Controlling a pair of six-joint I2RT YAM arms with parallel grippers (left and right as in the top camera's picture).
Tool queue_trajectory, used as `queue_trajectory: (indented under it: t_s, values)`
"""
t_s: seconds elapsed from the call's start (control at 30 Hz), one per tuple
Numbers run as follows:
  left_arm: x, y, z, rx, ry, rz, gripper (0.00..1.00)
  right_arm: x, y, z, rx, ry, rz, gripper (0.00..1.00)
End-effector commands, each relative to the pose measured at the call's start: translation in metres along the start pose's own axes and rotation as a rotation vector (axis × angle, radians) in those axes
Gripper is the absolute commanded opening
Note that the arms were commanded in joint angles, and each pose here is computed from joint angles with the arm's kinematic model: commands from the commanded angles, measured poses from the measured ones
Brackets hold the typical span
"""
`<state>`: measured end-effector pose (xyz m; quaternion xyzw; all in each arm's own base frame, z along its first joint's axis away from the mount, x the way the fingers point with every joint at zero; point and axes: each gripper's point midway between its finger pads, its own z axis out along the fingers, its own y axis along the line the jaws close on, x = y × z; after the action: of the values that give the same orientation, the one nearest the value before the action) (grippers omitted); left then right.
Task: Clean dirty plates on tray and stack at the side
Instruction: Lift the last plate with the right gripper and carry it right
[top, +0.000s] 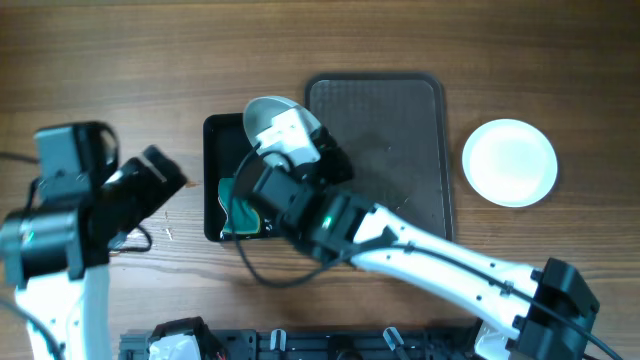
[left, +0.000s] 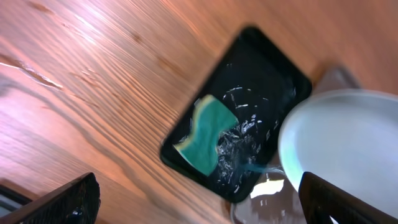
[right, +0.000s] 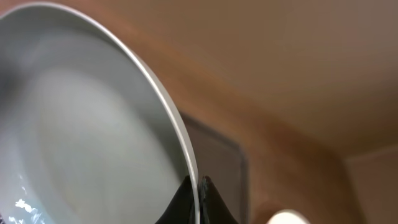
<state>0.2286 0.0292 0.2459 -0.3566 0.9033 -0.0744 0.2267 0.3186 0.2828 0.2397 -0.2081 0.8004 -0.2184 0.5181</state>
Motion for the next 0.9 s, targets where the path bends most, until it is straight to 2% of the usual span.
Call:
queue_trajectory:
  t_s: [0.0,0.23,0.57,0.6,0.7,0.73,0.8,0.83,0.87]
  values:
    - [-0.013,0.019,-0.023,-0.001,-0.117,-0.073,1.00,-0.040,-0.021,-0.041,0.186,-0.140,-0.089,0.04]
    - [-0.016,0.024,-0.024,-0.009,-0.126,-0.094,1.00,-0.096,-0.029,-0.089,0.233,-0.275,-0.086,0.04]
    - [-0.016,0.024,-0.024,-0.010,-0.125,-0.094,1.00,-0.101,-0.030,-0.092,0.240,-0.280,-0.164,0.04]
    - [-0.016,0.024,-0.024,-0.010,-0.125,-0.094,1.00,-0.101,-0.030,-0.092,0.239,-0.281,-0.155,0.04]
    - [-0.016,0.024,-0.024,-0.010,-0.125,-0.094,1.00,-0.085,-0.044,-0.059,0.257,-0.239,0.088,0.04]
    - [-0.016,0.024,-0.024,-0.010,-0.125,-0.094,1.00,-0.075,-0.038,-0.042,0.209,-0.221,0.105,0.04]
    - [-0.016,0.024,-0.024,-0.010,-0.125,-0.094,1.00,-0.040,0.020,-0.001,-0.207,-0.098,0.088,0.04]
    - [-0.016,0.024,-0.024,-0.010,-0.125,-0.094,1.00,-0.024,0.046,0.004,-0.441,-0.001,0.163,0.04]
    - [-0.016,0.024,-0.024,-0.010,-0.125,-0.094,1.00,-0.018,0.059,0.001,-0.594,0.069,0.244,0.04]
